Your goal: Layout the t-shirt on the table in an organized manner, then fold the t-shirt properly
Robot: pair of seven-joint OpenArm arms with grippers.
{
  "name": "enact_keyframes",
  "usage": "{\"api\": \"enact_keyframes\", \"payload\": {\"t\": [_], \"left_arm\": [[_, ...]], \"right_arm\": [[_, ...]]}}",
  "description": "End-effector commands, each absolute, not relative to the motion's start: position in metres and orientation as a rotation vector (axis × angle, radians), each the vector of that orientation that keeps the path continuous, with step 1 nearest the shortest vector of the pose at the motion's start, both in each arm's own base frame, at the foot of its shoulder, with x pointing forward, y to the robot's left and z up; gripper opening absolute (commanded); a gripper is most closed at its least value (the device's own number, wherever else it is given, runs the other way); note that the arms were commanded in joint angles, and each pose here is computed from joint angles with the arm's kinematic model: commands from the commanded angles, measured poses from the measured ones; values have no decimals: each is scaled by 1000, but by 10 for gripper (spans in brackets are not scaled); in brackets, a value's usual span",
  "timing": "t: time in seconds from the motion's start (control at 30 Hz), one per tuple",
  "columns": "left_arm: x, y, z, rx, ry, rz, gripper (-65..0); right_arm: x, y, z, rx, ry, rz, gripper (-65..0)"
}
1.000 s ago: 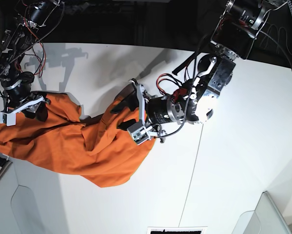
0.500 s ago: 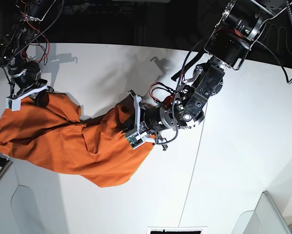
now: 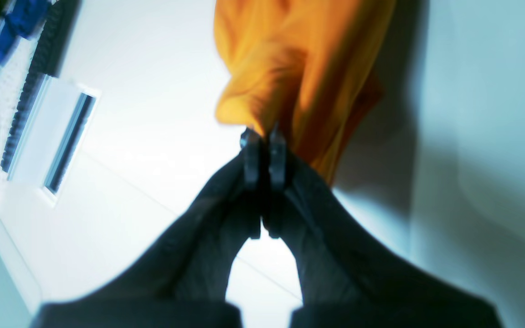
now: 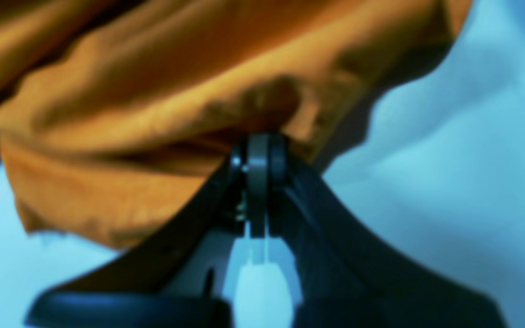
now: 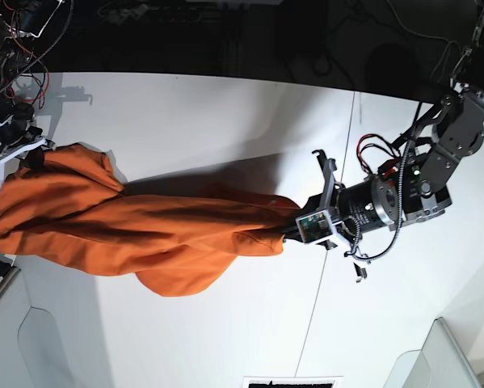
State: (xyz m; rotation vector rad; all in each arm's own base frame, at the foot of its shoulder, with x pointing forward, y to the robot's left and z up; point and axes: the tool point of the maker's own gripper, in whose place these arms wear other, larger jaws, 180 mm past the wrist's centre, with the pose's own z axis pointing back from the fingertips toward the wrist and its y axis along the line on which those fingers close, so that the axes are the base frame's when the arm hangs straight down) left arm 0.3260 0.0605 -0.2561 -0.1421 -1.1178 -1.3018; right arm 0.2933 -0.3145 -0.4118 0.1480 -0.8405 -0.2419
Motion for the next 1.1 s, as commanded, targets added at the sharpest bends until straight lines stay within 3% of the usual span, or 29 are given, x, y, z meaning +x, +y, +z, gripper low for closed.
{"api": "enact_keyframes", "payload": {"t": [0.0, 0.2, 0.23, 0.3, 0.37, 0.43, 0.5, 0.57, 0.8, 1.07], "left_arm": [[324, 56, -232, -136, -1187, -1334, -650], [287, 40, -200, -160, -1241, -1438, -650], [282, 39, -205, -178, -1215, -1431, -650], [271, 39, -219, -237, -1156, -1402, -642], [260, 37, -232, -279, -1110, -1380, -500], [249, 32, -242, -322, -1086, -1361, -361], [241, 24, -247, -365, -1079, -1339, -303], [240, 17, -246, -384, -1096, -1316, -304], [306, 44, -215, -153, -1294, -984, -304], [313, 42, -261, -242, -1153, -940, -304]], "right_arm": [[302, -323, -396, 137, -896, -238, -650], [301, -327, -395, 132, -900, -251, -650], [301, -327, -395, 132, -900, -252, -623], [301, -327, -395, 131, -900, -251, -498], [301, -327, -394, 132, -902, -252, -412], [303, -325, -392, 154, -918, -264, -393], [306, -322, -388, 183, -939, -280, -393], [308, -320, -385, 206, -955, -293, -393], [317, -310, -366, 263, -1013, -297, -394], [350, -314, -314, 204, -1148, -227, -393]]}}
